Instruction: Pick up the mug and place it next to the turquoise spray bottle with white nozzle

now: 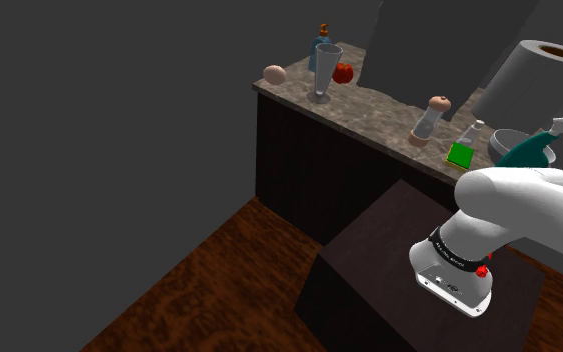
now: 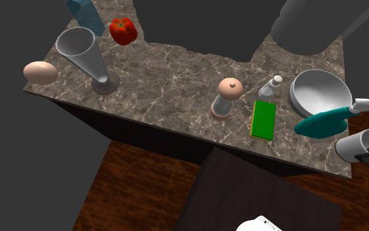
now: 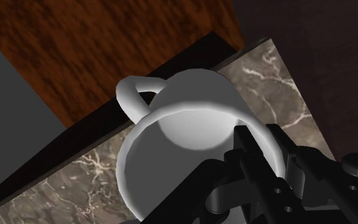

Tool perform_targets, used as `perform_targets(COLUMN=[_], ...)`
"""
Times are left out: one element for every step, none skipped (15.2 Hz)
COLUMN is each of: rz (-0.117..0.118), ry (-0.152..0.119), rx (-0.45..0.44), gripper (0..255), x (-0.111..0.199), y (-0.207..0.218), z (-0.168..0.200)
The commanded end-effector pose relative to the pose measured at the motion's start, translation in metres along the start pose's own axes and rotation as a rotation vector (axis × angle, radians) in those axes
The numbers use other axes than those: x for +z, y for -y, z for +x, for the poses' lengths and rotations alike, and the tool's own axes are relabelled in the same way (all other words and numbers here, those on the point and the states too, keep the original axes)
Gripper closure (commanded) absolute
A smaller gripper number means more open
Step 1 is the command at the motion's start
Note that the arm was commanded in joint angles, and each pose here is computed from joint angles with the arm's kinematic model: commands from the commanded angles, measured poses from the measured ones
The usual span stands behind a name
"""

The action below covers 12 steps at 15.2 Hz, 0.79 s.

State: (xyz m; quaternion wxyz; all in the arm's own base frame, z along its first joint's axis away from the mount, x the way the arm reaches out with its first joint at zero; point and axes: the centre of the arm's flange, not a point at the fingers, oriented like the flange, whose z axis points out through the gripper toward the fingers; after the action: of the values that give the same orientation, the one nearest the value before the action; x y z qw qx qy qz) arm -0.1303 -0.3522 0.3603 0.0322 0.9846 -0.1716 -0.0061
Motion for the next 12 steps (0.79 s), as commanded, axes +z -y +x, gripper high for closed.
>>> perform_targets(rz=[0.000,0.000,0.000,0.000,0.000,0.000,0.000,0.000,0.000,0.000,0.000,0.000], ry=[0.000,0.000,0.000,0.000,0.000,0.000,0.000,0.000,0.000,0.000,0.000,0.000], rx=[0.000,0.000,0.000,0.000,0.000,0.000,0.000,0.000,0.000,0.000,0.000,0.000], gripper=[255,255,0,0,0,0,0,0,0,0,0,0], x=[0.000,0.000,0.000,0.000,0.000,0.000,0.000,0.000,-0.013,-0.026,-0.040,-0.050], y=[0.000,0.000,0.000,0.000,0.000,0.000,0.000,0.000,0.000,0.000,0.000,0.000], z=[0.000,0.000,0.000,0.000,0.000,0.000,0.000,0.000,0.000,0.000,0.000,0.000])
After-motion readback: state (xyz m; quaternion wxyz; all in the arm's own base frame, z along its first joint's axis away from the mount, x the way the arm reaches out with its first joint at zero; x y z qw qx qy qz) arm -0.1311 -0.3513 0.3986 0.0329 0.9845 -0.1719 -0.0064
